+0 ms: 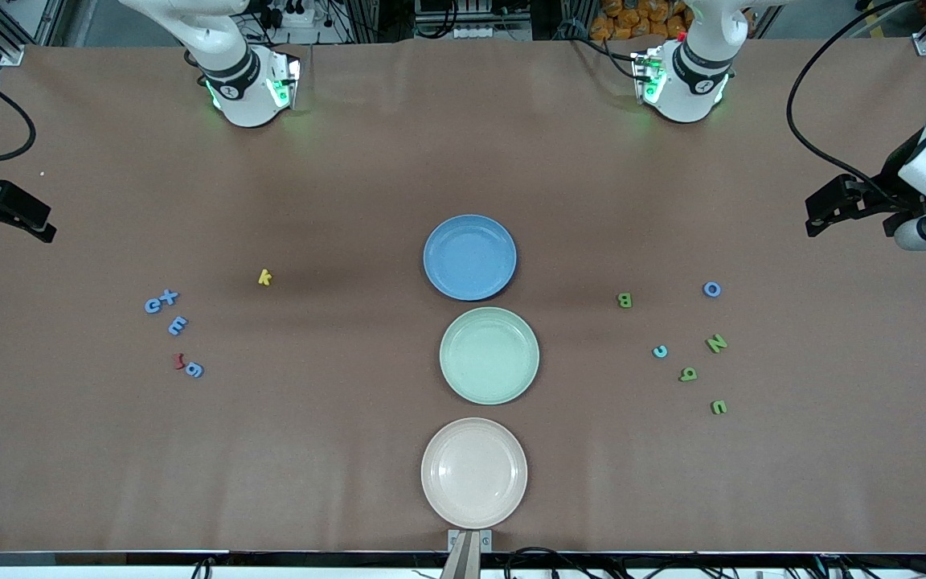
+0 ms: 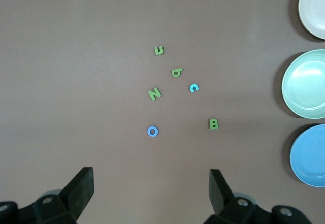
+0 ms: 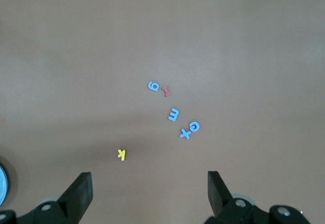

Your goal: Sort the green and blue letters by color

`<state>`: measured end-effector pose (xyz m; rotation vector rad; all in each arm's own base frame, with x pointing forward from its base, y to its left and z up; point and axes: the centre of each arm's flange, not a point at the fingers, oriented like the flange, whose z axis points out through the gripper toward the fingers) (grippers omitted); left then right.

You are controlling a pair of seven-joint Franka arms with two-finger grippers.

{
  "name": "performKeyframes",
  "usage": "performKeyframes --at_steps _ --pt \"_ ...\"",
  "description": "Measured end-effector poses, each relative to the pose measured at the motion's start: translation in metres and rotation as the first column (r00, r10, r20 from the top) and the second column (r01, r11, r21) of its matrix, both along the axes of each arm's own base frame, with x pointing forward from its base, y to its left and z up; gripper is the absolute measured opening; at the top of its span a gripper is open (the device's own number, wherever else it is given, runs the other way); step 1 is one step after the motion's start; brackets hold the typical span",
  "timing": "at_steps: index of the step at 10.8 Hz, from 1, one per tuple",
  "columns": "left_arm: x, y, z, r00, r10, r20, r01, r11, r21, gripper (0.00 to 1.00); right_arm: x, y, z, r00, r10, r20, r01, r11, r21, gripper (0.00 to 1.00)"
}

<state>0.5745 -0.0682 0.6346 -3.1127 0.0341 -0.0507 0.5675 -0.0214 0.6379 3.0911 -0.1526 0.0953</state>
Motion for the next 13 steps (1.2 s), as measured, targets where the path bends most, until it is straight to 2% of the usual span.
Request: performKeyframes --at_steps 11,13 --pt "0.001 0.003 -0.001 1.0 0.005 -0.003 -0.005 1.0 0.0 1.0 0.001 0.004 -0.013 1.0 0.006 -0.023 -0.006 1.0 0.001 1.0" --pt "0.008 0.003 -0.01 1.0 0.005 -0.002 -0.005 1.0 -0.003 1.0 0.001 0.004 -0.016 1.0 0.005 -0.029 -0.005 1.0 0.001 1.0"
